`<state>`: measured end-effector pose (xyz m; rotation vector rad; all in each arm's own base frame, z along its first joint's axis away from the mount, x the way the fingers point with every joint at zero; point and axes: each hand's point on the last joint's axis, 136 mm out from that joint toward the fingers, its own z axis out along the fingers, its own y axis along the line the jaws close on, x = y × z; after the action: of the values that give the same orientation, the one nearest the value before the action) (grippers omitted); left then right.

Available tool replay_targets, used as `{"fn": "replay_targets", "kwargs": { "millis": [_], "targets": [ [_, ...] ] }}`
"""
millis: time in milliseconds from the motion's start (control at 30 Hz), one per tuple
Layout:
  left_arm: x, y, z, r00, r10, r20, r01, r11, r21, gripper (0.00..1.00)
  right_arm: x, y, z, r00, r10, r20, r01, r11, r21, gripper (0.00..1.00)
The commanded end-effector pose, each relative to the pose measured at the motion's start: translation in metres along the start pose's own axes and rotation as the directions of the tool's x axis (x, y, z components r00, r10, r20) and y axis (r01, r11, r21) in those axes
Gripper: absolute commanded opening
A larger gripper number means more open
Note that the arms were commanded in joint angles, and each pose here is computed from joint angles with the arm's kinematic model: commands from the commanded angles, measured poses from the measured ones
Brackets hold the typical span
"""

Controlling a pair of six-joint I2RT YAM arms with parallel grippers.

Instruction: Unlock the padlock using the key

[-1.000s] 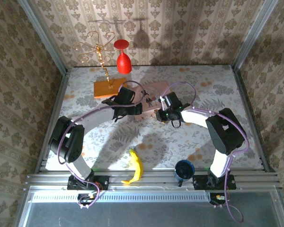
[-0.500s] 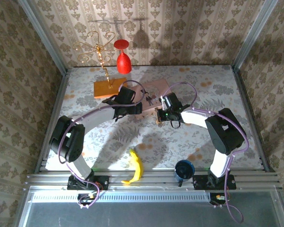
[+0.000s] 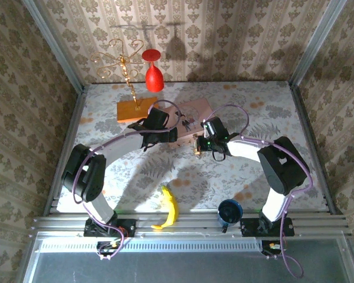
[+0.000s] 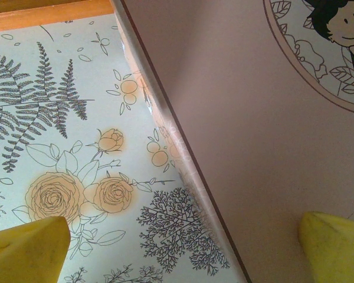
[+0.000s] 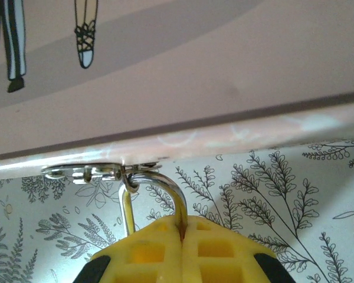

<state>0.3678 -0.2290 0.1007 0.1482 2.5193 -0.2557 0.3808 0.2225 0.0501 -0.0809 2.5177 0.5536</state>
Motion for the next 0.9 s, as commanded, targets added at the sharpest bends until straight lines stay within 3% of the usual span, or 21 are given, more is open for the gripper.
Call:
{"fn": "replay_targets", "kwargs": {
  "millis": [0, 867],
  "targets": [
    [0.014, 0.019, 0.008, 0.998, 0.034, -0.060, -0.039, 0.995, -0.090, 1.00, -0.012, 0.002, -0.016, 0.997, 0.052, 0.059, -0.052, 0.999, -0.004, 0.00],
    [0.050, 0.010, -0.005, 0.991, 0.077, -0.114, -0.086, 0.993, -0.075, 1.00, 0.008, -0.014, -0.041, 0.979, 0.186, 0.078, -0.188, 0.982, 0.010, 0.00]
  ]
}}
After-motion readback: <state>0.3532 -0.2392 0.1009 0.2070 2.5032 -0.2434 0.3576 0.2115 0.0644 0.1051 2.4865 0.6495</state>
